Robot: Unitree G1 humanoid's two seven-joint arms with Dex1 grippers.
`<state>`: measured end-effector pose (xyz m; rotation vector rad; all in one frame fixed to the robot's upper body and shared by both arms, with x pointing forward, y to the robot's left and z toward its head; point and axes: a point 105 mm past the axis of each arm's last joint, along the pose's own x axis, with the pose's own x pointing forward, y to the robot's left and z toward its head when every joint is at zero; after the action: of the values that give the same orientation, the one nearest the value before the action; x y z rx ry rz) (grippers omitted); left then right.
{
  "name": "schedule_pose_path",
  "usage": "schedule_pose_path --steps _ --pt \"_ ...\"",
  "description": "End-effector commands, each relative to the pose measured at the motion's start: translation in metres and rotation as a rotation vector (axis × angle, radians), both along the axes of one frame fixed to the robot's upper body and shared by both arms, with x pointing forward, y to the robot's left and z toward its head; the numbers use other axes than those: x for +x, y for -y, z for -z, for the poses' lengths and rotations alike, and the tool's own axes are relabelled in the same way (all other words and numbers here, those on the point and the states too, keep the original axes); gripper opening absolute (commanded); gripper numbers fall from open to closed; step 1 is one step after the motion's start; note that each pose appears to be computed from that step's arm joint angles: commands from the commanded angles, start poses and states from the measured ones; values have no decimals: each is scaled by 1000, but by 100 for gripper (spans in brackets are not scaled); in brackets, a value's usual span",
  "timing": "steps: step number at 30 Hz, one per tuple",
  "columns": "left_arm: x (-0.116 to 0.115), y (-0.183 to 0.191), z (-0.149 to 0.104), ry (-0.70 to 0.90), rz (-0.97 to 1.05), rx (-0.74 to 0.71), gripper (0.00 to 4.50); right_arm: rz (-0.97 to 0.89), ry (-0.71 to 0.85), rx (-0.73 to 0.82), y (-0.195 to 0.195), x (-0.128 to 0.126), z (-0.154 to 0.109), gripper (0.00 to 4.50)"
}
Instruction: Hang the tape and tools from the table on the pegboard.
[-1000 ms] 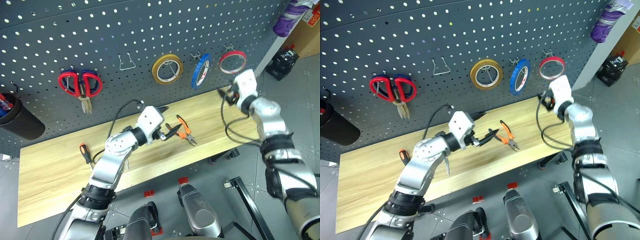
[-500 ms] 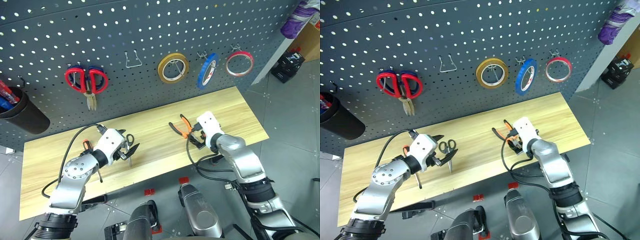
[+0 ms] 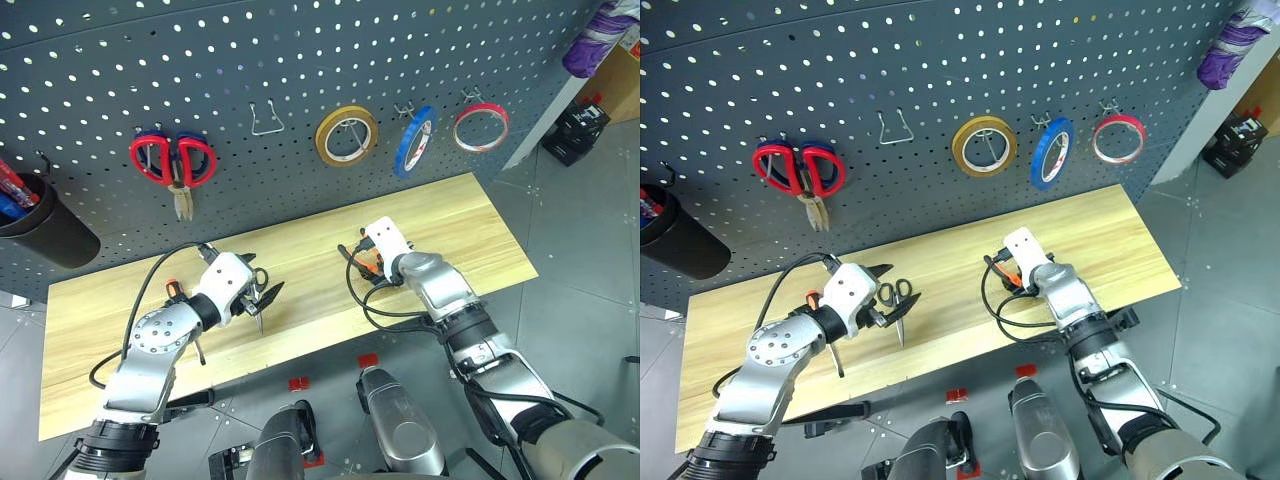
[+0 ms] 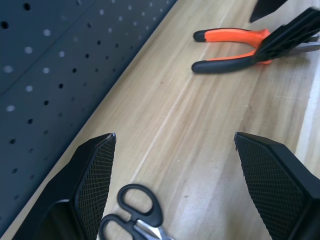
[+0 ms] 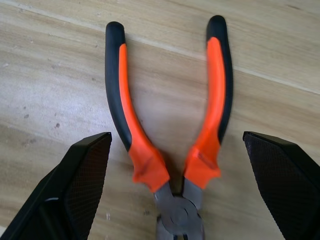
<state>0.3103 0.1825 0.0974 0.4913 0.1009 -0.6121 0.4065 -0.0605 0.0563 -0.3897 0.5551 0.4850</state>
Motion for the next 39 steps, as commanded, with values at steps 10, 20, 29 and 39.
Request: schedule_pose_path --steps 10,20,29,39 --pt "1 9 -7 34 25 -10 400 -22 -8 -68 0 12 7 449" --pt "1 13 -4 31 32 -18 400 -41 -34 -81 1 10 17 393" --pt "-4 4 -7 33 -19 -137 400 24 -13 32 0 16 6 266" --pt "-32 -17 -13 10 -92 -260 400 -151 308 273 -26 -25 -79 266"
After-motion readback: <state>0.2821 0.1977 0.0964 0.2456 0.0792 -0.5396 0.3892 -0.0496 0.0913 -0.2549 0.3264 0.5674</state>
